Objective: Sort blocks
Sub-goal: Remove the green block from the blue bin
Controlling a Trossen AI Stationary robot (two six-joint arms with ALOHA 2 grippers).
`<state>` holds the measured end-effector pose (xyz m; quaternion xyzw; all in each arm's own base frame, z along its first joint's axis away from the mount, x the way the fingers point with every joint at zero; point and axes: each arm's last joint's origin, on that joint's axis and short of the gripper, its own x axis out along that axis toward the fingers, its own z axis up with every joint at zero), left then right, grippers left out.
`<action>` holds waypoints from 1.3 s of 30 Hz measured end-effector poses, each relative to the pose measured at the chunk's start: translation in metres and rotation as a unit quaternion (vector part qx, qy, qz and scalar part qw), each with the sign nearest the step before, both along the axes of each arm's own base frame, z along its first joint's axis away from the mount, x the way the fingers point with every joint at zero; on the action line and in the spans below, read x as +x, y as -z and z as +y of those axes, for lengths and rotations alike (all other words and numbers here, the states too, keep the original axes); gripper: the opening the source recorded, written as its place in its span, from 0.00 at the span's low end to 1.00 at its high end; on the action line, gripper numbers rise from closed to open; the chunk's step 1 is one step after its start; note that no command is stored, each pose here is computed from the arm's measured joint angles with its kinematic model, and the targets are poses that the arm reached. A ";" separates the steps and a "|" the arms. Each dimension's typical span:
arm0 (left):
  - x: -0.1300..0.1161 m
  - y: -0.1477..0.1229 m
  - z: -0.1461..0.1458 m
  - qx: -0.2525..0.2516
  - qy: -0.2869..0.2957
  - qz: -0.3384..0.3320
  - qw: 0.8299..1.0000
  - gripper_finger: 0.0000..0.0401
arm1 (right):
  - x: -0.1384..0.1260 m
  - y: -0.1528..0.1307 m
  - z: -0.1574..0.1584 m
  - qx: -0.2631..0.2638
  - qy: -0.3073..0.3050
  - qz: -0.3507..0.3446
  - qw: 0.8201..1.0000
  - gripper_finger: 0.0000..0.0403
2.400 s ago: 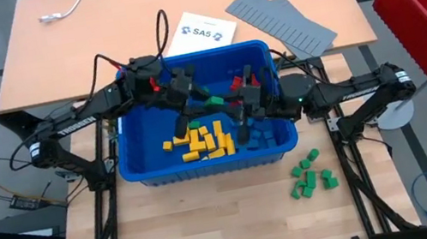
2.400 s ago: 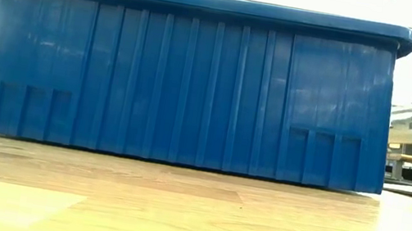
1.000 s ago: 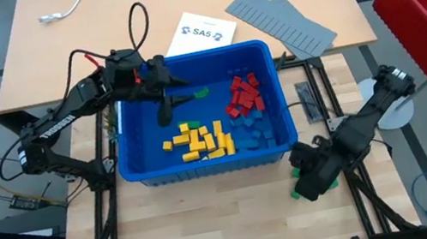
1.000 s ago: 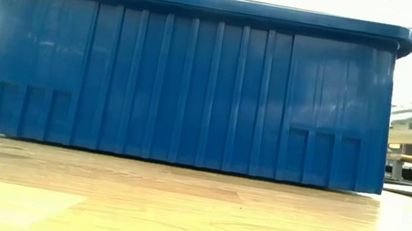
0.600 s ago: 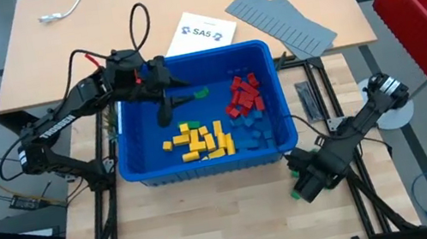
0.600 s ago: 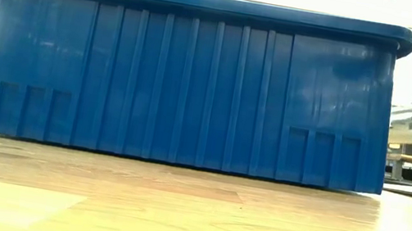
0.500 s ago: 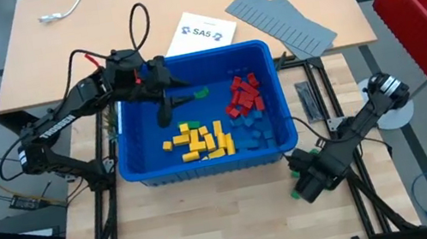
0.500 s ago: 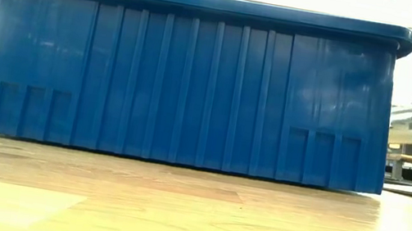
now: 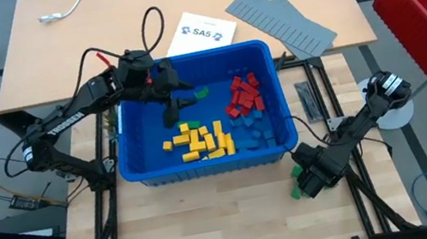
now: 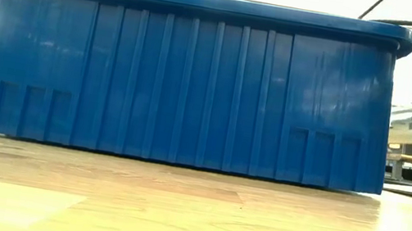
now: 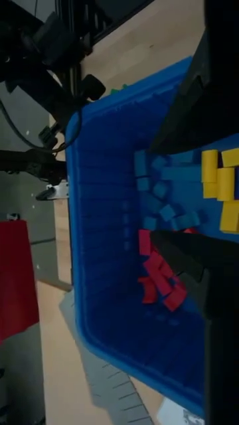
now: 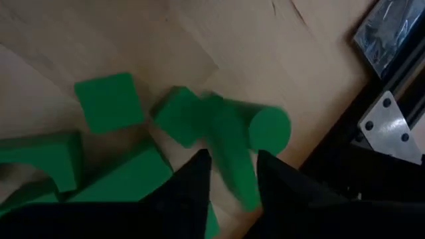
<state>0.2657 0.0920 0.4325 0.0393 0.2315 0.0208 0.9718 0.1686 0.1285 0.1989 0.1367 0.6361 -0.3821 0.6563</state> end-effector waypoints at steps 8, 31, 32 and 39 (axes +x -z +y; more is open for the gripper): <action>0.000 0.001 0.000 -0.004 -0.002 0.005 1.000 0.52 | -0.005 -0.049 0.002 0.039 -0.016 -0.011 0.999 0.45; 0.046 0.080 0.077 -0.026 -0.165 0.151 0.974 0.52 | 0.055 -0.184 -0.029 -0.239 -0.119 -0.409 0.872 0.50; 0.051 0.089 0.082 -0.030 -0.173 0.164 0.971 0.52 | 0.061 -0.181 -0.032 -0.248 -0.117 -0.398 0.875 0.49; 0.077 0.156 0.112 -0.104 -0.245 0.240 0.934 0.52 | 0.083 -0.168 -0.052 -0.279 -0.092 -0.351 0.889 0.48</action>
